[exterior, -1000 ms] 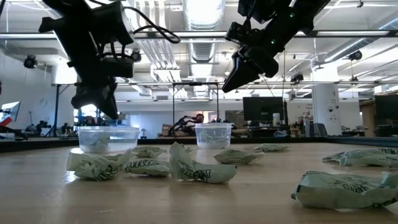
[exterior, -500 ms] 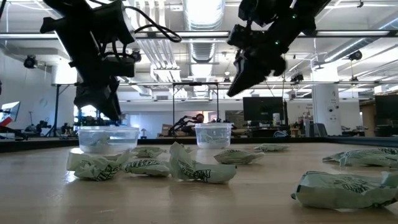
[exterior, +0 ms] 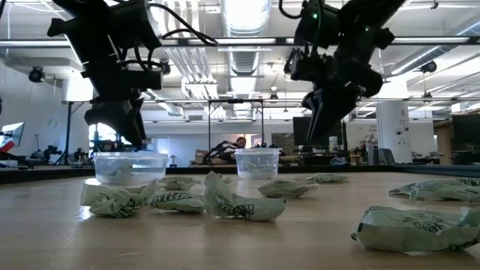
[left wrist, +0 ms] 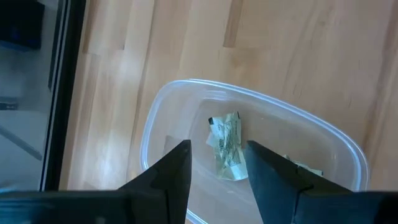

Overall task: Pick and place items into bin
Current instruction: Put the stevia packet into the small transparent container, then put the stevia packet into the large transparent container

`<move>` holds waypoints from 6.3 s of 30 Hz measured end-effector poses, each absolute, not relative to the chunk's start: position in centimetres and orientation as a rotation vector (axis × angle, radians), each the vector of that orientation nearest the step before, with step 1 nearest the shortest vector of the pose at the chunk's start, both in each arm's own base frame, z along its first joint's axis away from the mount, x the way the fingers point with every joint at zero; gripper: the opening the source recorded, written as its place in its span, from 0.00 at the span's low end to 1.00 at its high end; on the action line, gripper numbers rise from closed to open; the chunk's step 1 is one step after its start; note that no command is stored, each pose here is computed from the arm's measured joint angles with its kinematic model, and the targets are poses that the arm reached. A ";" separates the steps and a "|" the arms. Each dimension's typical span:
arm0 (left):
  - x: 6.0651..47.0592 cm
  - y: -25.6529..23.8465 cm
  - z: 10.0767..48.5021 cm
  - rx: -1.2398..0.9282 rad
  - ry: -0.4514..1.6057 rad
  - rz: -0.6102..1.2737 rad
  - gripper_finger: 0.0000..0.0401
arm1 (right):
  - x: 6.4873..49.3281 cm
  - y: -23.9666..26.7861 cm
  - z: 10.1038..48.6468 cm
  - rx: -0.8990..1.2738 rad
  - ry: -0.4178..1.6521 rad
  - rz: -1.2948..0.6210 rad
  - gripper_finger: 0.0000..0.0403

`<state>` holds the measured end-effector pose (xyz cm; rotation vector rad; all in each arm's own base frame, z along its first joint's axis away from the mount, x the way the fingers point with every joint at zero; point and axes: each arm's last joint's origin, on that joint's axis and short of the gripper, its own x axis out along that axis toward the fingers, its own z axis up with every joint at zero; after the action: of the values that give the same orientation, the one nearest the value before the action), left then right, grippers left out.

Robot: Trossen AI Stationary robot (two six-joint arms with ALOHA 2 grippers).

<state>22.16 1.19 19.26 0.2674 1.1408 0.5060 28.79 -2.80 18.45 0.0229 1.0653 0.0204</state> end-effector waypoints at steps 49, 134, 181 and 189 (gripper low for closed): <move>21.9 0.8 19.9 0.140 1.110 0.428 0.34 | 29.8 -3.0 13.0 -0.164 1.158 0.081 0.02; 22.1 0.8 20.0 0.140 1.096 0.427 0.34 | 33.2 -10.8 17.5 -0.220 0.587 -0.193 0.29; 30.3 -4.4 14.7 0.147 1.053 -0.111 0.34 | 31.1 -7.8 19.4 -0.262 0.741 -0.075 0.17; 30.6 -4.4 14.1 0.146 1.092 -0.110 0.33 | 31.1 -7.8 19.4 -0.259 0.740 -0.077 0.17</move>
<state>30.58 -4.43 14.15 0.1457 1.0922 -0.1102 31.09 -7.75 19.44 -0.2587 0.7403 -0.0766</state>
